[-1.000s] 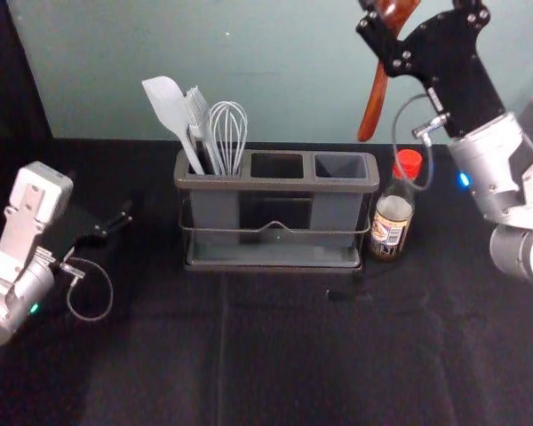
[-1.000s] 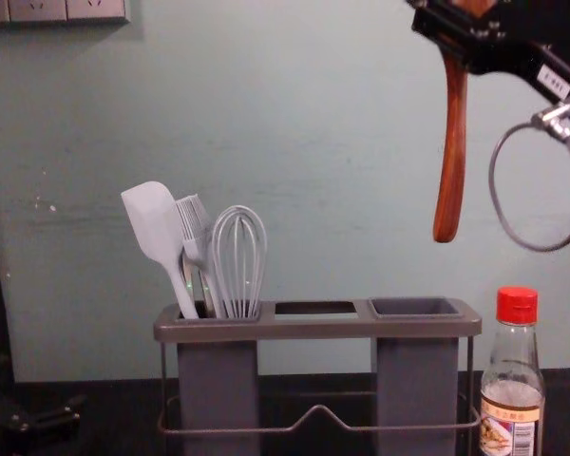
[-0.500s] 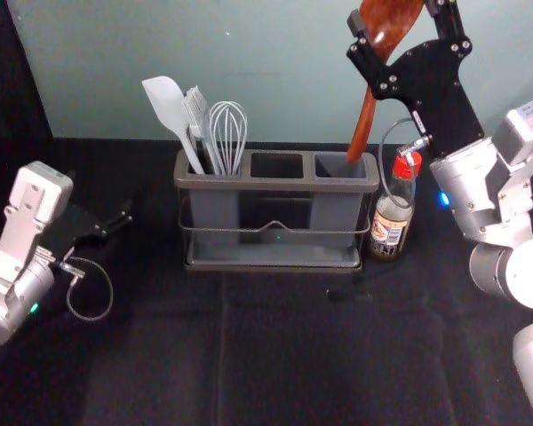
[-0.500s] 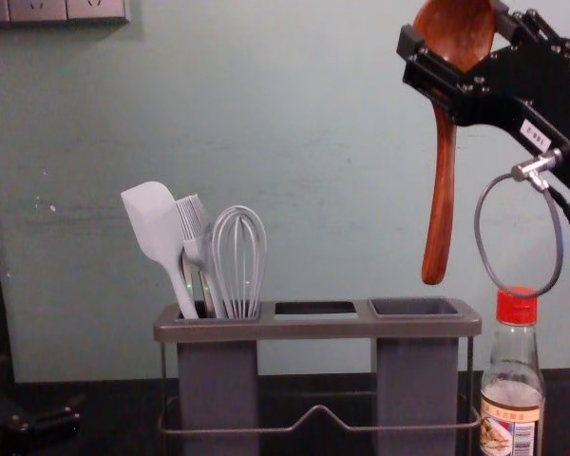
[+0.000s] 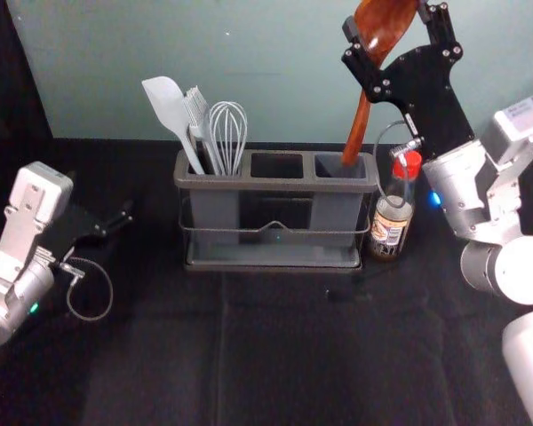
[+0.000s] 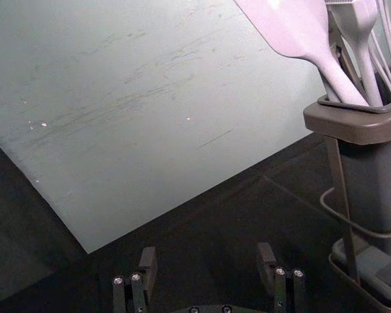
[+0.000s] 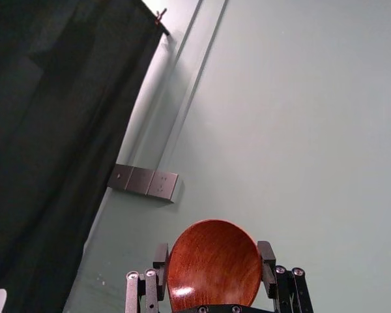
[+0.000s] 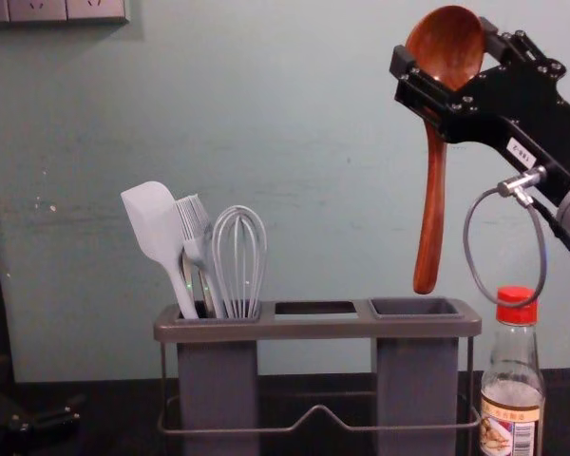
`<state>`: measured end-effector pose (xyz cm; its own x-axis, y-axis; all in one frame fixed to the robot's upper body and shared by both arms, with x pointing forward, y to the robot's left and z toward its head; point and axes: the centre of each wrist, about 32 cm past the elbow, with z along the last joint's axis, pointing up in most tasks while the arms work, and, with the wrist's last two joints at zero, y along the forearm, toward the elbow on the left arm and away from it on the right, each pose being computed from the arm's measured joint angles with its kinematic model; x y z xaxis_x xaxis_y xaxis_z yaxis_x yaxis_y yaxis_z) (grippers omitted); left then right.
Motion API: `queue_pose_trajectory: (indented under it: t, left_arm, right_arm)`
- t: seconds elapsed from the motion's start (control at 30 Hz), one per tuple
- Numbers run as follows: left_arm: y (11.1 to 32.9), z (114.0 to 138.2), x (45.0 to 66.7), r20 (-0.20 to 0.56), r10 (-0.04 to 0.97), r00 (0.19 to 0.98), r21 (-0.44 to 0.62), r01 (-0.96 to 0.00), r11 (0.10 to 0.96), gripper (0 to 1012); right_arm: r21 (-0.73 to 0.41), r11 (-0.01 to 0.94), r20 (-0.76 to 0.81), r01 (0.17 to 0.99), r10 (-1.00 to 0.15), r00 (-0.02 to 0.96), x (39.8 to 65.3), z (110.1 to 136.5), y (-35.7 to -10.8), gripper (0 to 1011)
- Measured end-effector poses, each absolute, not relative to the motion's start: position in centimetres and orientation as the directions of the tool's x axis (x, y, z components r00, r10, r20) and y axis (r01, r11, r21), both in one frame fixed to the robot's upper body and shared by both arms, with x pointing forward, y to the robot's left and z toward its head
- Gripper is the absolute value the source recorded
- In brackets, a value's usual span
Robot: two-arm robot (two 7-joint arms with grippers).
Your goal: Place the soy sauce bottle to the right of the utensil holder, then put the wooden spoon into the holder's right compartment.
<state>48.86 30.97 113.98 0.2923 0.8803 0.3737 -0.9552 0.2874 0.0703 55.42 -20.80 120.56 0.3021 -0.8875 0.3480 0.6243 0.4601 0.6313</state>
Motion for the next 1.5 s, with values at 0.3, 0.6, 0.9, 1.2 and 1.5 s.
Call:
queue_pose_trajectory:
  t: [0.3, 0.6, 0.9, 1.2, 1.5]
  left_arm:
    - [31.0, 114.0, 48.9, 0.374, 0.88, 0.292, 0.07, -0.955, 0.287, 1005]
    - [31.0, 114.0, 48.9, 0.374, 0.88, 0.292, 0.07, -0.955, 0.287, 1005]
    - [31.0, 114.0, 48.9, 0.374, 0.88, 0.292, 0.07, -0.955, 0.287, 1005]
    - [31.0, 114.0, 48.9, 0.374, 0.88, 0.292, 0.07, -0.955, 0.287, 1005]
    - [31.0, 114.0, 48.9, 0.374, 0.88, 0.292, 0.07, -0.955, 0.287, 1005]
  right_arm:
    - [0.62, 0.471, 0.355, 0.628, -0.882, 0.31, 56.6, 120.5, -20.4, 842]
    - [0.602, 0.485, 0.365, 0.635, -0.874, 0.321, 57.1, 119.7, -19.9, 842]
    - [0.588, 0.489, 0.363, 0.644, -0.871, 0.33, 56.8, 118.7, -19.8, 842]
    - [0.567, 0.493, 0.361, 0.66, -0.869, 0.339, 56.1, 117.4, -20.0, 842]
    - [0.542, 0.499, 0.359, 0.676, -0.865, 0.351, 55.4, 116.0, -20.1, 842]
